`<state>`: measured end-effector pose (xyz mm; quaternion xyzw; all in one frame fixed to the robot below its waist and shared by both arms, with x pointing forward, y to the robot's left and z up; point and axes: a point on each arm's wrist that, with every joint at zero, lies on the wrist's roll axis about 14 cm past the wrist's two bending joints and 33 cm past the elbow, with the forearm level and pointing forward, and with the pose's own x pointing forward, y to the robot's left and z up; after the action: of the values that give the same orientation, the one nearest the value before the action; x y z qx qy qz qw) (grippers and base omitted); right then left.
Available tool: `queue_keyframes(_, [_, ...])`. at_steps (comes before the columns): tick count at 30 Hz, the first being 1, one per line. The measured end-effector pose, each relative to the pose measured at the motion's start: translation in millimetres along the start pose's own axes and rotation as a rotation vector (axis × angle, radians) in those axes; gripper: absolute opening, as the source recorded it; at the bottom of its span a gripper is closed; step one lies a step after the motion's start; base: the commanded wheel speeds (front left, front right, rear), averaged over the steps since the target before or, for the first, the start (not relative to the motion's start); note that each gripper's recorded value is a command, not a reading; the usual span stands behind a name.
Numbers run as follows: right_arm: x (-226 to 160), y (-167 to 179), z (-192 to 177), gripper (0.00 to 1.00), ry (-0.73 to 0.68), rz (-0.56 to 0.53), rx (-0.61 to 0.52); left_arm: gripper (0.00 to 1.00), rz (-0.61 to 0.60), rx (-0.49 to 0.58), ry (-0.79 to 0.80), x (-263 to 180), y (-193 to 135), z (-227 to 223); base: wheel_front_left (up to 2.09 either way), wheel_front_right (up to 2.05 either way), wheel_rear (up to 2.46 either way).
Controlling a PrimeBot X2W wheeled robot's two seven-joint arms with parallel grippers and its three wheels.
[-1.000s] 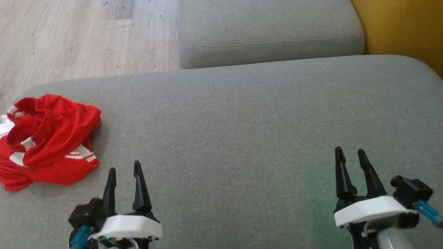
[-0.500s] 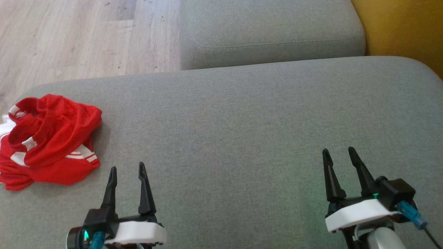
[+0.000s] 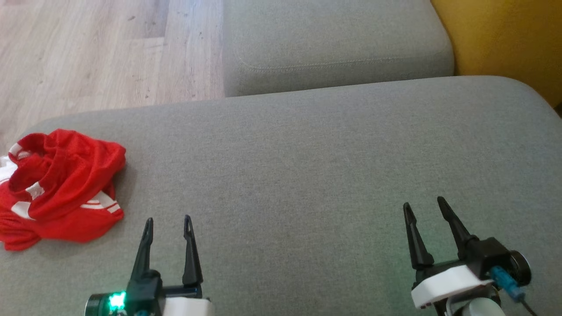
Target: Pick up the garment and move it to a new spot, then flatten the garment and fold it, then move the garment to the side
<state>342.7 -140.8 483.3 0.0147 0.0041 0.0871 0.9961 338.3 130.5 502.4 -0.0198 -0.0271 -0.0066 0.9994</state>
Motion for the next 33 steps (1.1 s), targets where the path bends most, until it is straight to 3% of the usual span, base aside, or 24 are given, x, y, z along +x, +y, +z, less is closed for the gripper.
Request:
queue_keyframes(5, [0.2, 3.7, 2.5, 1.0, -0.014, 0.019, -0.054, 1.0, -0.002, 0.054, -0.025, -2.0, -0.1, 4.1, 0.0, 0.0, 0.0])
queue_keyframes(33, [4.9, 11.3, -1.6, 1.0, 0.0, 0.046, -0.059, 1.0, 0.017, 0.073, -0.012, -5.1, 6.7, -0.6, 0.0, 0.0, 0.0])
